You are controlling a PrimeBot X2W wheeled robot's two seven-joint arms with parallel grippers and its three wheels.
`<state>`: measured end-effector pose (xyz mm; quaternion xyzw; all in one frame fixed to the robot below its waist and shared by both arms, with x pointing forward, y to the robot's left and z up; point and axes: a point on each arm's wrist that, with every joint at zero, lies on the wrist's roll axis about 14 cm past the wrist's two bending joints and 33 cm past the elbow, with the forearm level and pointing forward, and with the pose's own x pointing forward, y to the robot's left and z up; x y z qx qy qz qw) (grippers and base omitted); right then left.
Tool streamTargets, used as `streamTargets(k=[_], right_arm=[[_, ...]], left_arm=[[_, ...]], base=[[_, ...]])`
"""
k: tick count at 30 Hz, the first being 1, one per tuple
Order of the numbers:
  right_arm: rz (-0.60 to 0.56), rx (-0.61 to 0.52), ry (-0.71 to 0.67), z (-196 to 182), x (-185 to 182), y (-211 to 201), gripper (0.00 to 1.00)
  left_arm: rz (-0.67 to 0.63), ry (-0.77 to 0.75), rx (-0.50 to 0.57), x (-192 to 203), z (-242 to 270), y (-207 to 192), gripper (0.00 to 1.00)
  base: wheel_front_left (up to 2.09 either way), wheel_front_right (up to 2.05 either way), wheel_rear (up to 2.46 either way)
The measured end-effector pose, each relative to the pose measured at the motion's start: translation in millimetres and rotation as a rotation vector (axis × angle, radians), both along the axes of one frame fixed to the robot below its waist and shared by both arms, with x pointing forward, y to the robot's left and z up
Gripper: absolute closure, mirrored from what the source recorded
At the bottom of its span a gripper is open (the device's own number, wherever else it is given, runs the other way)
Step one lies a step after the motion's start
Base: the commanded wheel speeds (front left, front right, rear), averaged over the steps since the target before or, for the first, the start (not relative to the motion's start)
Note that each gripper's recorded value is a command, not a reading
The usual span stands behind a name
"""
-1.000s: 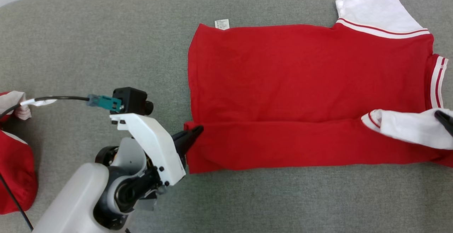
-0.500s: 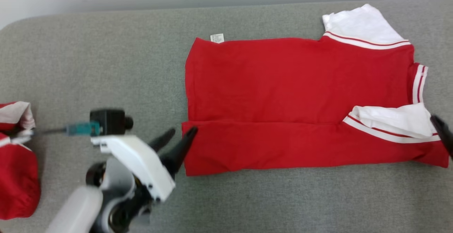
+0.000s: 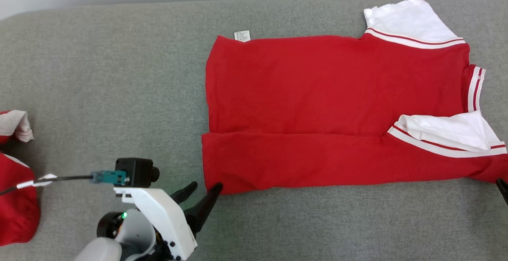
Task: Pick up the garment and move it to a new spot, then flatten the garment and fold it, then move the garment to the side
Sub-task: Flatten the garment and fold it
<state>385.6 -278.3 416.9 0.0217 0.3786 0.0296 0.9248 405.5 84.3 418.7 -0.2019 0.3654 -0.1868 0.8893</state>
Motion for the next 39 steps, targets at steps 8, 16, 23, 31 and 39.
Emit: streamTargets(k=[8,16,23,31,39], right_arm=[[-0.001,-0.025,0.027,-21,7,-6,0.00],[0.027,0.056,0.057,-39,20,19,0.00],[0.039,0.139,0.071,-39,23,33,1.00],[0.068,0.188,0.121,-15,-2,23,1.00],[0.047,0.212,0.300,-10,-58,-5,1.00]], left_arm=[[-0.049,0.030,0.012,8,-18,-6,0.00],[-0.107,0.048,0.001,13,-28,-18,0.00],[-0.148,0.060,-0.005,6,-32,-26,1.00],[-0.161,0.058,0.000,-7,-12,-12,1.00],[-0.231,0.176,-0.078,-73,-2,-19,1.00]], base=[[0.00,0.00,0.00],[0.00,0.00,0.00],[0.00,0.00,0.00],[0.00,0.00,0.00],[0.00,0.00,0.00]])
